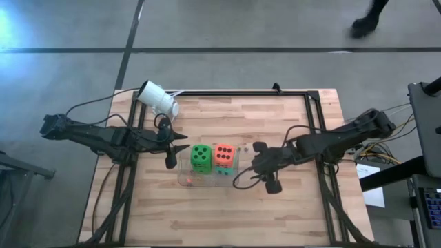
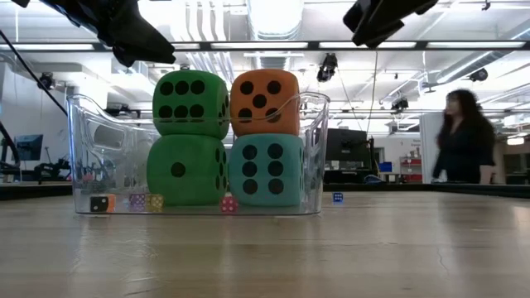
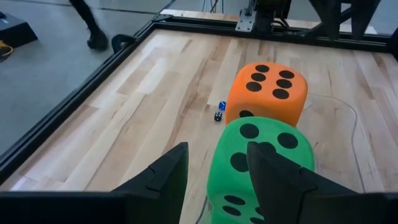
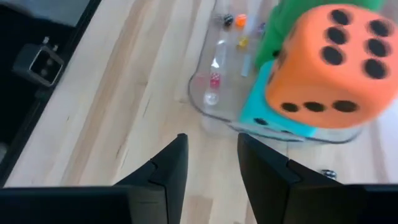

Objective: Pick & Place Dice
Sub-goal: Put the small blue die into the transparent bin

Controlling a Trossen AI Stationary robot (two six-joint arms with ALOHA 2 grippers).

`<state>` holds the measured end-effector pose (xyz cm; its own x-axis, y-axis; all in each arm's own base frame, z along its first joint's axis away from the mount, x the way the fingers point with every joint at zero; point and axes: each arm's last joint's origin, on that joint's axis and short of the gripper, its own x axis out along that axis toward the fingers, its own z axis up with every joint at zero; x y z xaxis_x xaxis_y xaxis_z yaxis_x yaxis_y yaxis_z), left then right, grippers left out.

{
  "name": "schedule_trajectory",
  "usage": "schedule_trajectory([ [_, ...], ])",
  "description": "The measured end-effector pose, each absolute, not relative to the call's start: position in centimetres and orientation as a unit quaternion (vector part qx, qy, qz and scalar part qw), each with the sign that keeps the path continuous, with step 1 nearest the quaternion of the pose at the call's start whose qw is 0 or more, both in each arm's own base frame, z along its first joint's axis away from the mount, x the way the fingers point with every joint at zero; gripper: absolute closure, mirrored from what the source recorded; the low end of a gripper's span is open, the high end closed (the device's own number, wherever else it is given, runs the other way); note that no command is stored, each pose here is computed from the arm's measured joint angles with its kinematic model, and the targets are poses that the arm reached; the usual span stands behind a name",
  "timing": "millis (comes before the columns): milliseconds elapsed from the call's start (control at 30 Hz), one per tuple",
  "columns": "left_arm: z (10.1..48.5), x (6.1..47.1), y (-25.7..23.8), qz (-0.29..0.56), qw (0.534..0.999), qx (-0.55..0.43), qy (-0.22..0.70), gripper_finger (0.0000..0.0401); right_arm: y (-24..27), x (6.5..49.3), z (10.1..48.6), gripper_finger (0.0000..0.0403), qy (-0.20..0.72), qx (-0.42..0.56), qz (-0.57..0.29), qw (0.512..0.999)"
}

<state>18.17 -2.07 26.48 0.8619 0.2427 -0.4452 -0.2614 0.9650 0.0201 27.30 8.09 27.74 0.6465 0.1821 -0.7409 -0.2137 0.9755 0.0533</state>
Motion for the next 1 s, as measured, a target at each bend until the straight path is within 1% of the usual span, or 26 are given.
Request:
schedule_trajectory([
  [267, 26.5, 18.2, -2.1, 0.130, 0.965, -0.020, 0.228, 0.0230, 7.2, 25.8, 27.6, 0.0267, 0.397, -0.016, 0.034, 0.917],
  [367, 26.5, 18.2, -2.1, 0.130, 0.964, -0.020, 0.229, 0.0230, 6.8, 25.0, 26.9, 0.0264, 0.399, -0.016, 0.000, 0.917],
  [567, 26.4, 18.1, -2.1, 0.131, 0.964, -0.020, 0.231, 0.0230, 6.1, 23.8, 25.3, 0.0268, 0.406, -0.005, -0.040, 0.913],
  [833, 26.4, 18.1, -2.1, 0.130, 0.964, -0.019, 0.231, 0.0230, 4.6, 23.6, 23.0, 0.0273, 0.393, 0.008, -0.065, 0.917],
  [1000, 26.4, 18.1, -2.1, 0.130, 0.964, -0.020, 0.231, 0.0231, 3.2, 23.4, 21.5, 0.0275, 0.407, 0.031, -0.100, 0.907],
])
